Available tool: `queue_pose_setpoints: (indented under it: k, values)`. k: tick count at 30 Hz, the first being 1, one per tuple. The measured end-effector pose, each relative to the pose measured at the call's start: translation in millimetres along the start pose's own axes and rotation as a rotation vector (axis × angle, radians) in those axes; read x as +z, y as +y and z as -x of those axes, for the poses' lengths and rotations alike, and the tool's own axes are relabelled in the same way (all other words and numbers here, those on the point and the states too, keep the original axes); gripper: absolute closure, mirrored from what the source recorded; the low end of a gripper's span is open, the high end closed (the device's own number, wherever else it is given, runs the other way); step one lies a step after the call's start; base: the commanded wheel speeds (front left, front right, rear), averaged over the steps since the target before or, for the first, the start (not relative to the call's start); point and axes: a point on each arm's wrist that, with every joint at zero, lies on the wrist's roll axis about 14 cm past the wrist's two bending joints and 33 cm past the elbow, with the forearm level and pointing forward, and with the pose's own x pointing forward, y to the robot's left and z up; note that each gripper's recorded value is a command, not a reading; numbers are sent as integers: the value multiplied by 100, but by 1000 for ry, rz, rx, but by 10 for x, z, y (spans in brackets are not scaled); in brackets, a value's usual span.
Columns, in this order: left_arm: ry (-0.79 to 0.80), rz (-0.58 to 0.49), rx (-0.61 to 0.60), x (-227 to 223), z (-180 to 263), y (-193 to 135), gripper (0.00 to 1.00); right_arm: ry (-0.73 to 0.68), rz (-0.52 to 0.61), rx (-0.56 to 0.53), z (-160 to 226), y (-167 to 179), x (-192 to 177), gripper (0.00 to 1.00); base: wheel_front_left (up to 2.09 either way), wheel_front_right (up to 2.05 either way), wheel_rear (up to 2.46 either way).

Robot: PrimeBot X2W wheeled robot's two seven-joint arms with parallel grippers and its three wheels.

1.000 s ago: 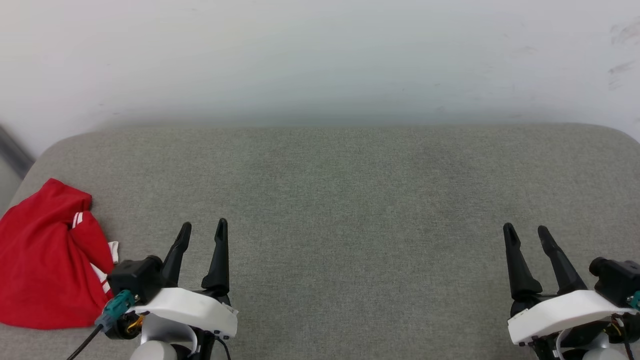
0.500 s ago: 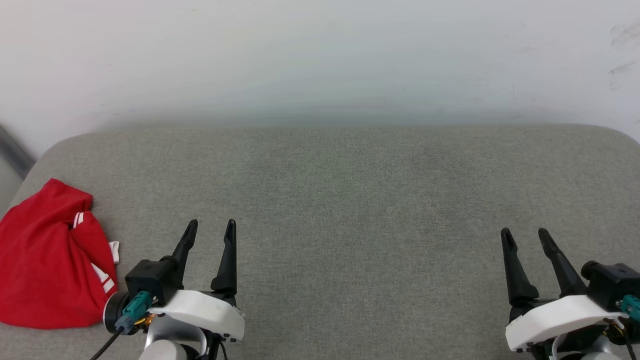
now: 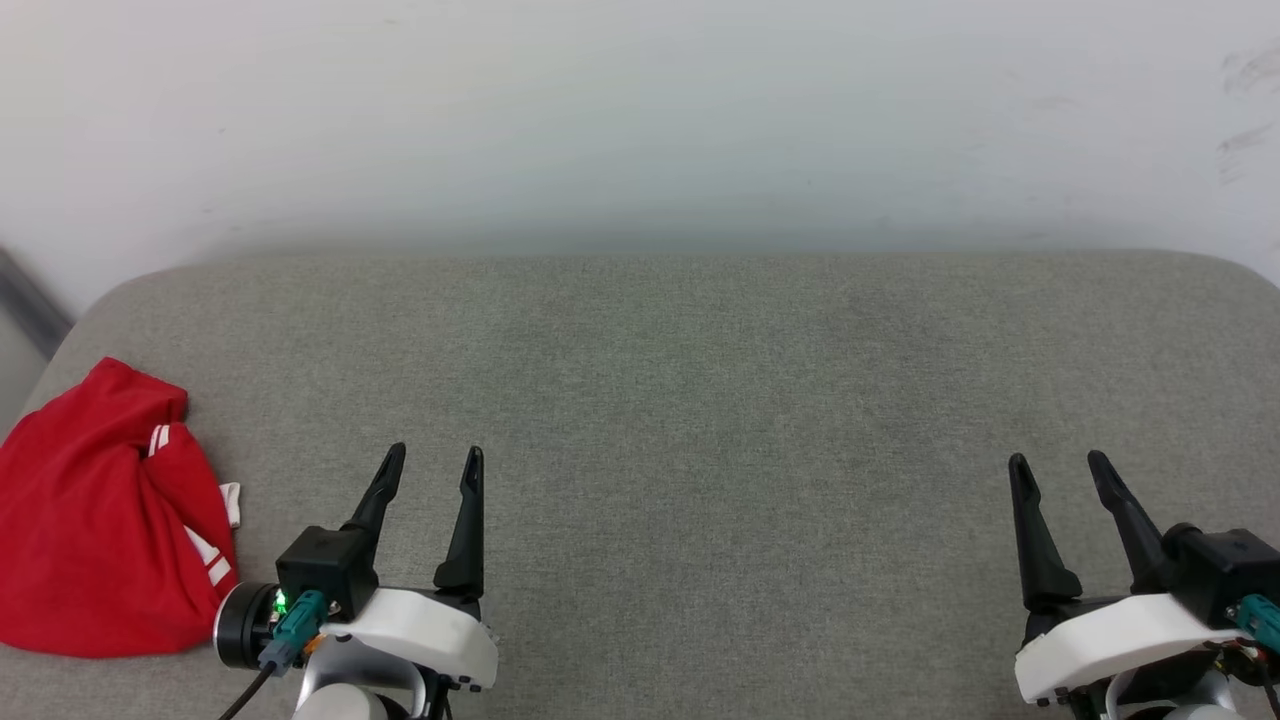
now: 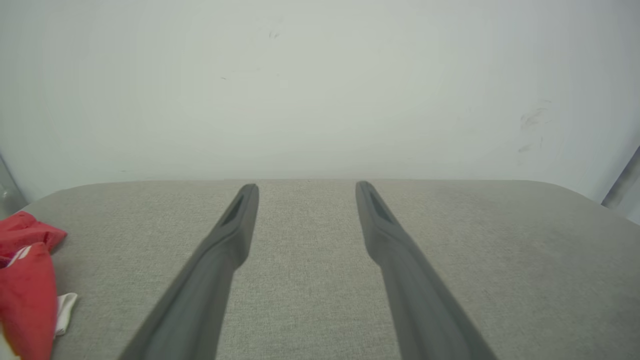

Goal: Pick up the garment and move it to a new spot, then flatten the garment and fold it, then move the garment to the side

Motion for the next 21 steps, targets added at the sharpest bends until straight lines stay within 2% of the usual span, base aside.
queue_pose_setpoints:
  k: [21]
  values:
    - [-9, -93, 23, -35, 26, 71, 0, -25, 101, 32, -21, 85, 15, 0, 0, 0, 0]
